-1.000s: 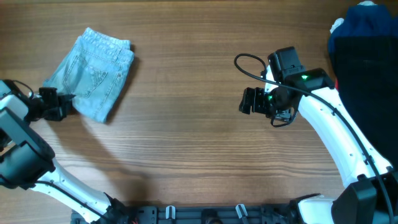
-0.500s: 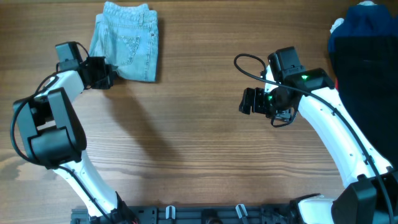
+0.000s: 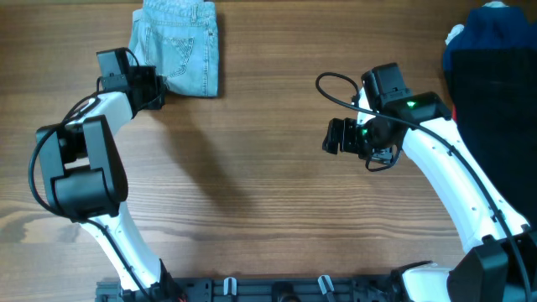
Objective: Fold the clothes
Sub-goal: 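Adjust and release the folded shorts at the far left corner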
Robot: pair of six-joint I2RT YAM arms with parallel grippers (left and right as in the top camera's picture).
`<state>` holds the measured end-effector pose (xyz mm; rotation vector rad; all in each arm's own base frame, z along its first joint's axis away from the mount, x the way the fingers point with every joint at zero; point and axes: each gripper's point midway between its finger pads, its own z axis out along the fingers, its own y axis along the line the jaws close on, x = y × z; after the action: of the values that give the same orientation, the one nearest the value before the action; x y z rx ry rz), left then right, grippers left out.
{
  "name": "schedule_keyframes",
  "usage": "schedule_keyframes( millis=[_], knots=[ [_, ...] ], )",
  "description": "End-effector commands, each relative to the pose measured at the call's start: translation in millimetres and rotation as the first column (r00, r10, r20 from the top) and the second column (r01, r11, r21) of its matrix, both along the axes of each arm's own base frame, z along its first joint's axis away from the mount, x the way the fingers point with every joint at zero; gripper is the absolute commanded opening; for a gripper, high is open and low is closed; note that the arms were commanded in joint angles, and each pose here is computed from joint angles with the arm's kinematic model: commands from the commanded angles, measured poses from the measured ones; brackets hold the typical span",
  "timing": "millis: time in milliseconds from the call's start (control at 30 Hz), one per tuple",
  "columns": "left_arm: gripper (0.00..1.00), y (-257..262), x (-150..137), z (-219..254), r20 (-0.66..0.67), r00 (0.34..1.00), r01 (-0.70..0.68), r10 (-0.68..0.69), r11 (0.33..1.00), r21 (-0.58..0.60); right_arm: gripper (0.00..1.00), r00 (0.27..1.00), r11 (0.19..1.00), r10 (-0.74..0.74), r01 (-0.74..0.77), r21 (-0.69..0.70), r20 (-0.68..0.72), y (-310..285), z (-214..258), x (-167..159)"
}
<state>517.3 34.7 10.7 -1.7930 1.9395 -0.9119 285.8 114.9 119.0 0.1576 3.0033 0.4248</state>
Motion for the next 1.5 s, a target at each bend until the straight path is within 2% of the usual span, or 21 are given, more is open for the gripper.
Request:
schedule_keyframes(
  millis=[0,133,300,433,500,567,700,867,967,1067,1133,1200,1367,1467],
  knots=[
    [0.04,22.0,-18.7,-20.8,-0.096,0.993,-0.068,0.067,0.998,-0.012,0.93,1.0,1.0,0.016,-0.016,-0.006,-0.003,-0.9,-1.7,-1.5],
    [0.04,55.9,-50.6,-36.8,-0.223,0.964,-0.151,0.145,0.988,-0.013,0.93,0.999,0.999,0.035,-0.035,-0.009,0.001,-1.0,-1.8,-1.8],
    [0.04,120.4,-95.9,-43.4,-0.312,0.924,-0.226,0.218,0.974,0.014,0.93,0.999,0.999,0.038,-0.038,-0.009,0.0,-1.1,-1.8,-2.2],
    [0.04,167.3,-142.6,-37.6,-0.386,0.87,-0.327,0.305,0.945,0.01,0.93,0.999,0.999,0.036,-0.036,-0.007,0.007,-0.6,-1.5,-0.2],
    [0.04,187.3,-160.7,-31.3,-0.396,0.851,-0.371,0.344,0.929,0.01,0.93,0.999,0.999,0.036,-0.036,-0.007,0.007,-0.7,-1.5,-0.3],
    [0.04,204.1,-168.0,-24.0,-0.365,0.864,-0.359,0.345,0.933,0.033,0.93,0.999,0.999,0.036,-0.036,-0.007,0.009,-0.6,-1.4,0.0],
    [0.04,207.4,-157.2,-20.1,-0.306,0.907,-0.28,0.288,0.957,0.07,0.93,0.999,0.999,0.035,-0.035,-0.004,0.019,0.1,-0.9,2.5],
    [0.04,191.1,-119.5,-12.0,-0.208,0.957,-0.175,0.2,0.976,0.132,0.93,0.999,0.999,0.035,-0.035,-0.006,0.014,-0.2,-1.1,1.4],
    [0.04,175.3,-103.4,-10.2,-0.19,0.963,-0.165,0.19,0.977,0.139,0.93,0.999,0.999,0.035,-0.035,-0.006,0.012,-0.3,-1.2,1.0],
    [0.04,146.8,-75.4,-8.7,-0.155,0.97,-0.165,0.186,0.976,0.141,0.93,0.999,0.999,0.034,-0.034,-0.005,0.015,-0.1,-1.1,1.8],
    [0.04,141.1,-62.6,-11.1,-0.132,0.974,-0.158,0.186,0.967,0.198,0.93,0.999,0.999,0.035,-0.035,-0.007,0.01,-0.5,-1.3,0.4],
    [0.04,141.4,-60.0,-21.2,-0.145,0.969,-0.161,0.201,0.955,0.25,0.93,0.999,0.999,0.036,-0.036,-0.01,-0.005,-1.4,-2.0,-3.1],
    [0.04,143.5,-58.2,-66.3,-0.171,0.965,-0.15,0.198,0.955,0.256,0.92,0.999,0.999,0.036,-0.037,-0.012,-0.014,-2.0,-2.4,-5.2],
    [0.04,151.0,-54.2,-75.7,-0.148,0.977,-0.106,0.155,0.949,0.298,0.93,0.999,0.999,0.035,-0.035,-0.021,-0.025,-3.8,-3.1,-8.0]
  ],
)
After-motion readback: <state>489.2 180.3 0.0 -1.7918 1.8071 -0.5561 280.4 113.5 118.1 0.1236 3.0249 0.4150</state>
